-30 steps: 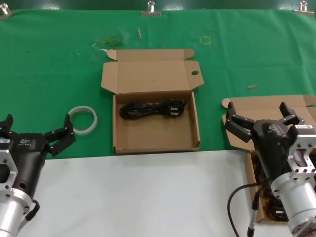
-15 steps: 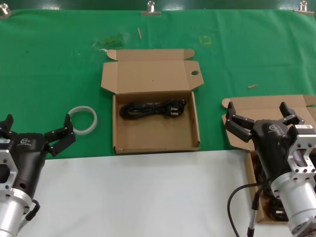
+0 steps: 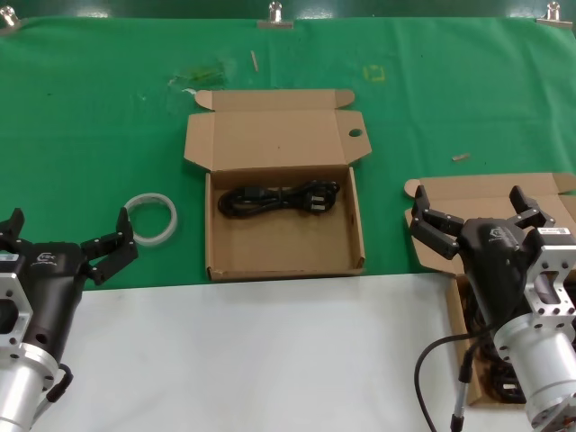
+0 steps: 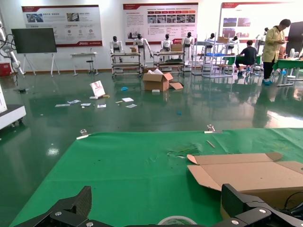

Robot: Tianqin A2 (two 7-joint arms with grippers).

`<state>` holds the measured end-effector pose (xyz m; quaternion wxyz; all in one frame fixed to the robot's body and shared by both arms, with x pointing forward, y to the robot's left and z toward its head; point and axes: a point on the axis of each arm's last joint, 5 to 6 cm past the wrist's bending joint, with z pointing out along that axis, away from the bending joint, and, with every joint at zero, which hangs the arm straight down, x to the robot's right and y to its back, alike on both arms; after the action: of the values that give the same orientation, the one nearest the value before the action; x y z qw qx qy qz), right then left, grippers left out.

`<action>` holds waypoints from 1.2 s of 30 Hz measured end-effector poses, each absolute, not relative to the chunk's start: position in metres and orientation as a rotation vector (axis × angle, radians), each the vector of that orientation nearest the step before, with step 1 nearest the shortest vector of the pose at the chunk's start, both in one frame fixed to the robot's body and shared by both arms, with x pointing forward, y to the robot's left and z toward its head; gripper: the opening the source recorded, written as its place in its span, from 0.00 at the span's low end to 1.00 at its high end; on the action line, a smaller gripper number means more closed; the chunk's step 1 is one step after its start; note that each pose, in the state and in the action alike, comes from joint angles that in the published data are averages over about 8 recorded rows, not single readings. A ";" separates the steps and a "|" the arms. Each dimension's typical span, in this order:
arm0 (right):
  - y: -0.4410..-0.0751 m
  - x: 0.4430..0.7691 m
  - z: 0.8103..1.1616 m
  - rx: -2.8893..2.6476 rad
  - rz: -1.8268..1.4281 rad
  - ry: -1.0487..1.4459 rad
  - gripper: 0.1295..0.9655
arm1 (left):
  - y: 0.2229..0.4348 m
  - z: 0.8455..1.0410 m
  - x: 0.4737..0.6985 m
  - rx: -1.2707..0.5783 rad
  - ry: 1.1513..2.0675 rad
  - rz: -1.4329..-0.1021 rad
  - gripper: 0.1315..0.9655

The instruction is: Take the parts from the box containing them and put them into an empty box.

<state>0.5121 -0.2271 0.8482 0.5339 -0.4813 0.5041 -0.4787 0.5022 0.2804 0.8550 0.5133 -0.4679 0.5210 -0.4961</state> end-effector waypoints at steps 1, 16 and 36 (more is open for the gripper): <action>-0.227 0.512 0.848 -1.147 -1.141 1.202 1.00 | 0.280 0.855 0.502 -1.125 1.253 -1.193 1.00; -0.227 0.512 0.848 -1.147 -1.141 1.202 1.00 | 0.280 0.855 0.502 -1.125 1.253 -1.193 1.00; -0.227 0.512 0.848 -1.147 -1.141 1.202 1.00 | 0.280 0.855 0.502 -1.125 1.253 -1.193 1.00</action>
<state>0.5121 -0.2271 0.8482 0.5339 -0.4813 0.5041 -0.4787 0.5022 0.2804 0.8550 0.5133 -0.4679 0.5210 -0.4961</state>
